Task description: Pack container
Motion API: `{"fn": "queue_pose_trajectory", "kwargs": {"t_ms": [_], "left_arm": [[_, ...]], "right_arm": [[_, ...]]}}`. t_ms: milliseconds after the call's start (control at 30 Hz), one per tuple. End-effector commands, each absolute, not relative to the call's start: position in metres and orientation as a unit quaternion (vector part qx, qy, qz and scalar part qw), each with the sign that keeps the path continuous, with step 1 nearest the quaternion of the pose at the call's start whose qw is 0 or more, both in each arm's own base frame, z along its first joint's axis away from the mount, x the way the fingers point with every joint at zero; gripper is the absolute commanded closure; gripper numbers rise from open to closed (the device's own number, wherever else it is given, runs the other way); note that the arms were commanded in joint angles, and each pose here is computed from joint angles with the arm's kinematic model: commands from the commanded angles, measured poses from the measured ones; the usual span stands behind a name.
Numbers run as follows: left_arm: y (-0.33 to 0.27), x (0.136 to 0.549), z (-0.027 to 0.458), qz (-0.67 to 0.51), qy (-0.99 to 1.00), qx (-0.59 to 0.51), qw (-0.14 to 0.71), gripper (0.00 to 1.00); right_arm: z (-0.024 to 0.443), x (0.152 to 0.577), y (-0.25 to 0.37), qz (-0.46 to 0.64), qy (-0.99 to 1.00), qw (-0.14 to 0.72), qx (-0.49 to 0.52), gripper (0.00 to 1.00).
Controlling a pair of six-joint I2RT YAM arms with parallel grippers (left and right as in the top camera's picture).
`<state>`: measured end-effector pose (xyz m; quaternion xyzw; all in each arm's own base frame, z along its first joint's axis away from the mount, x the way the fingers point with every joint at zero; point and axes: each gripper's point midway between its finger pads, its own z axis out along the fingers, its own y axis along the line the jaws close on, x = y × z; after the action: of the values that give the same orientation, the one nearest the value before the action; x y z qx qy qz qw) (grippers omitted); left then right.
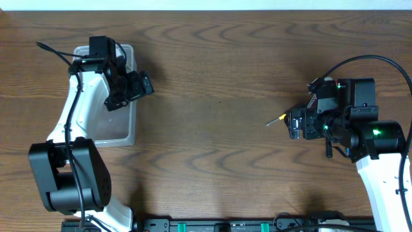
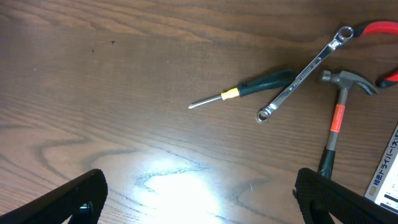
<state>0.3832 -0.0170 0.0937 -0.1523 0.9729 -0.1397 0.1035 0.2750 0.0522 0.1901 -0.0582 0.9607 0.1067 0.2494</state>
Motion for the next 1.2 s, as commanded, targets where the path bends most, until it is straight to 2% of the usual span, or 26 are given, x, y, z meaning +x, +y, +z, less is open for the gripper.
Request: {"fn": "queue_pose_trajectory", "kwargs": {"t_ms": [0, 233, 767, 967, 1167], "left_arm": [[-0.043, 0.382, 0.105, -0.209, 0.968, -0.091, 0.102, 0.02], [-0.071, 0.358, 0.101, -0.209, 0.976, -0.041, 0.056, 0.02], [-0.183, 0.295, 0.097, -0.191, 0.971, 0.14, -0.013, 0.02], [-0.136, 0.318, 0.103, -0.082, 0.988, 0.121, 0.043, 0.02], [-0.073, 0.355, 0.157, -0.082, 0.985, -0.019, 0.151, 0.02]], "right_arm": [[0.198, 0.278, 0.055, 0.109, 0.957, 0.26, -0.067, 0.01], [0.198, 0.278, 0.055, 0.109, 0.957, 0.26, -0.067, 0.01], [0.198, 0.278, 0.055, 0.109, 0.957, 0.26, -0.067, 0.01], [0.198, 0.278, 0.052, 0.102, 0.958, 0.259, -0.065, 0.01], [0.195, 0.275, 0.049, 0.093, 0.961, 0.252, -0.063, 0.01]]}}
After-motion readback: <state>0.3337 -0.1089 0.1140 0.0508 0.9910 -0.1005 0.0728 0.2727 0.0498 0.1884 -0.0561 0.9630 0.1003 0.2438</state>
